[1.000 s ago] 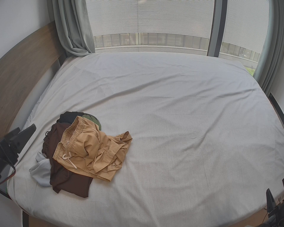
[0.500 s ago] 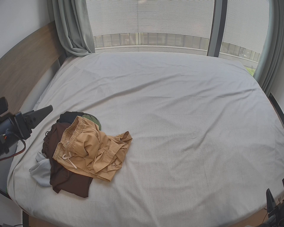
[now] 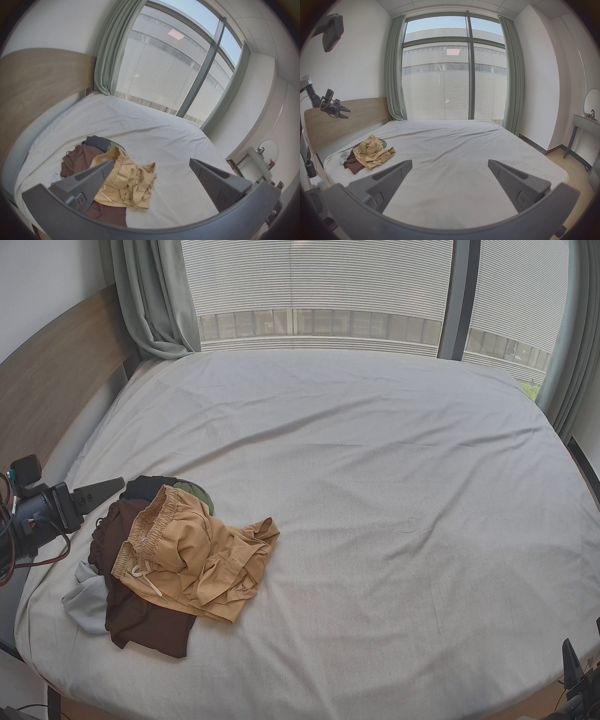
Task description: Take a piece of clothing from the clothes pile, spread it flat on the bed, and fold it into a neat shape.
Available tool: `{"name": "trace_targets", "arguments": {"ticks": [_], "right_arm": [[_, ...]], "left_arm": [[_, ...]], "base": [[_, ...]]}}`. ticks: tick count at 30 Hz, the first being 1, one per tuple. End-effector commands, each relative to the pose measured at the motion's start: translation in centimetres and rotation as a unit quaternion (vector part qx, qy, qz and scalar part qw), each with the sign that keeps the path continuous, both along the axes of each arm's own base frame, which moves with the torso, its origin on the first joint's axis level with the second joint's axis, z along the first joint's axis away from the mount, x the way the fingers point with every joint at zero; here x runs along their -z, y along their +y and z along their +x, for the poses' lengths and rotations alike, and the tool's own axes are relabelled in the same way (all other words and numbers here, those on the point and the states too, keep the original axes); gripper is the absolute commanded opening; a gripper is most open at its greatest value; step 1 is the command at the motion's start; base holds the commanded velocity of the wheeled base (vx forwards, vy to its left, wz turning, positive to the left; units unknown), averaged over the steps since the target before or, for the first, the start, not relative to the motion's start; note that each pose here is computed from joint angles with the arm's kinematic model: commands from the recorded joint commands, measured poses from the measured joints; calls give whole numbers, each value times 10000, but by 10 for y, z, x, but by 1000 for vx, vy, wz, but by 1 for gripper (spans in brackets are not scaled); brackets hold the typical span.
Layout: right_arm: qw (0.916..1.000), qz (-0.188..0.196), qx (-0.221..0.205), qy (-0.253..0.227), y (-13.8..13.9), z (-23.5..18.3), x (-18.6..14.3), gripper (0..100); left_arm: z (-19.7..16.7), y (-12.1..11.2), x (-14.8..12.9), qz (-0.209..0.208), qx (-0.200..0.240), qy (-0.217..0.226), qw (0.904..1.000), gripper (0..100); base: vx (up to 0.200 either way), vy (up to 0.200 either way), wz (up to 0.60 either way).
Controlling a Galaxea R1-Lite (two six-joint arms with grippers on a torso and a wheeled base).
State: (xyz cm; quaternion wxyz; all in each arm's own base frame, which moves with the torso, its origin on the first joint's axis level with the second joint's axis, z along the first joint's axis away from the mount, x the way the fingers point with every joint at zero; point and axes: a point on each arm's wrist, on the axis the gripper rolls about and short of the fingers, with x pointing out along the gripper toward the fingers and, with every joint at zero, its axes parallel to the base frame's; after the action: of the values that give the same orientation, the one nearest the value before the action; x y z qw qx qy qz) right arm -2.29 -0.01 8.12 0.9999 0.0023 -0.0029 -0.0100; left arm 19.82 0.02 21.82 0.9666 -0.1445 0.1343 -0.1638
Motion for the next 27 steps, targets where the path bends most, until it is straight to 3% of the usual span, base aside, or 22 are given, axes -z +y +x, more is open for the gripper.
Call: {"name": "trace_targets", "arguments": {"ticks": [1,14,27], "right_arm": [[10000,0,0,67,0,1,5,100],[10000,0,0,67,0,1,5,100],[10000,0,0,67,0,1,5,100]], "left_arm": [[21,9,18,-216,19,379,9990,100],[64,18,52,-621,-93,613,9961,100],[88,29,78,-737,-127,715,9946,100]], "base": [[0,0,0],[0,0,0],[0,0,0]]}}
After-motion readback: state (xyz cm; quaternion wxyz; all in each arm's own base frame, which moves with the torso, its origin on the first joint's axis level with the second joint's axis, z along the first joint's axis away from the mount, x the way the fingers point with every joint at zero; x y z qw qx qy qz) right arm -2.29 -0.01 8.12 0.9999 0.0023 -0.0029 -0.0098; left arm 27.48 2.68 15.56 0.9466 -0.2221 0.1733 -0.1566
